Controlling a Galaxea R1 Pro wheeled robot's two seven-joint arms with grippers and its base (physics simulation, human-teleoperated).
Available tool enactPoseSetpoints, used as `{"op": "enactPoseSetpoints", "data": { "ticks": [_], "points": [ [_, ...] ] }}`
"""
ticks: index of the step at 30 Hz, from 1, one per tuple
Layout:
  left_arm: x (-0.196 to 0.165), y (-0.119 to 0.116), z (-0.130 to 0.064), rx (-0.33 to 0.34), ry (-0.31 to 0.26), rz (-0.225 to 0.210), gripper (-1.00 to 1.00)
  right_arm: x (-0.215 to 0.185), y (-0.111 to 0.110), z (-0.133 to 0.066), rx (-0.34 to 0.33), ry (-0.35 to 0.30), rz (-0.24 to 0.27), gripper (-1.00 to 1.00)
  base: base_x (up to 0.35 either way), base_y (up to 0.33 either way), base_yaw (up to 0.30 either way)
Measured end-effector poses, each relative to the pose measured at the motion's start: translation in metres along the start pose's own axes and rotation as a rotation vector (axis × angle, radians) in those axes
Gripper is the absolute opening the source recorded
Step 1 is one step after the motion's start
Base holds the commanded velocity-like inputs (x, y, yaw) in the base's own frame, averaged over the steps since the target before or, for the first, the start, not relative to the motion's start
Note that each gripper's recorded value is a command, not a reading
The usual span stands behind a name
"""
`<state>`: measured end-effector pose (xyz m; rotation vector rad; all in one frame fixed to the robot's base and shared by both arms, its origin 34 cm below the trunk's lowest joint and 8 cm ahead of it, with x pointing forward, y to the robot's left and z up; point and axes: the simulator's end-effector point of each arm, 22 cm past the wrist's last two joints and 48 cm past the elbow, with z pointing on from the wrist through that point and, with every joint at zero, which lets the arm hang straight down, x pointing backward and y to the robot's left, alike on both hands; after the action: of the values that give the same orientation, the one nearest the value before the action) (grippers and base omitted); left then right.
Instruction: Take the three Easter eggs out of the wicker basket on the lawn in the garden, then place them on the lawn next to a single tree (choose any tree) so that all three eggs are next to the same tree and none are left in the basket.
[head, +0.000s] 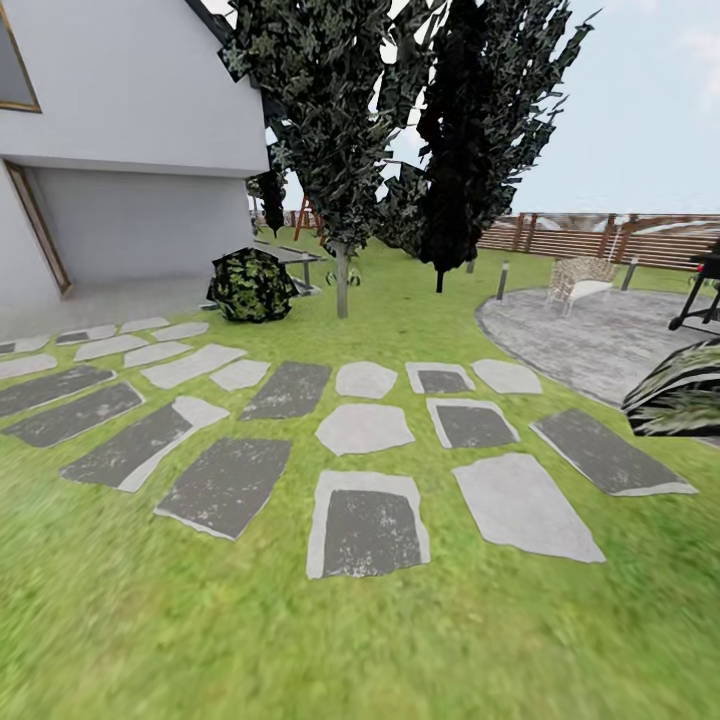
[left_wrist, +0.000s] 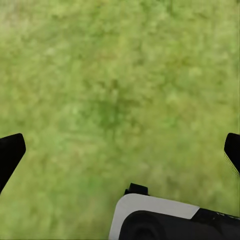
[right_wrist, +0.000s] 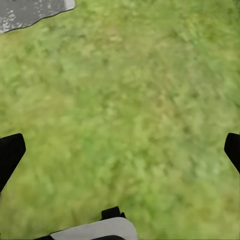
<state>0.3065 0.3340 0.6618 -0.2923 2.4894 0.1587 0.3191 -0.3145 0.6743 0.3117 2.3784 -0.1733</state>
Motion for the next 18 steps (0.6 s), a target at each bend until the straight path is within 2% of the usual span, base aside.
{"op": "enactPoseSetpoints", "data": {
  "ticks": [18],
  "points": [
    [0.0,0.0002,0.0001,-0.001,0.001,0.0,1.0,0.0,0.0,0.0,0.0,0.0,0.0,1.0,0.328,0.0,0.0]
  ]
}}
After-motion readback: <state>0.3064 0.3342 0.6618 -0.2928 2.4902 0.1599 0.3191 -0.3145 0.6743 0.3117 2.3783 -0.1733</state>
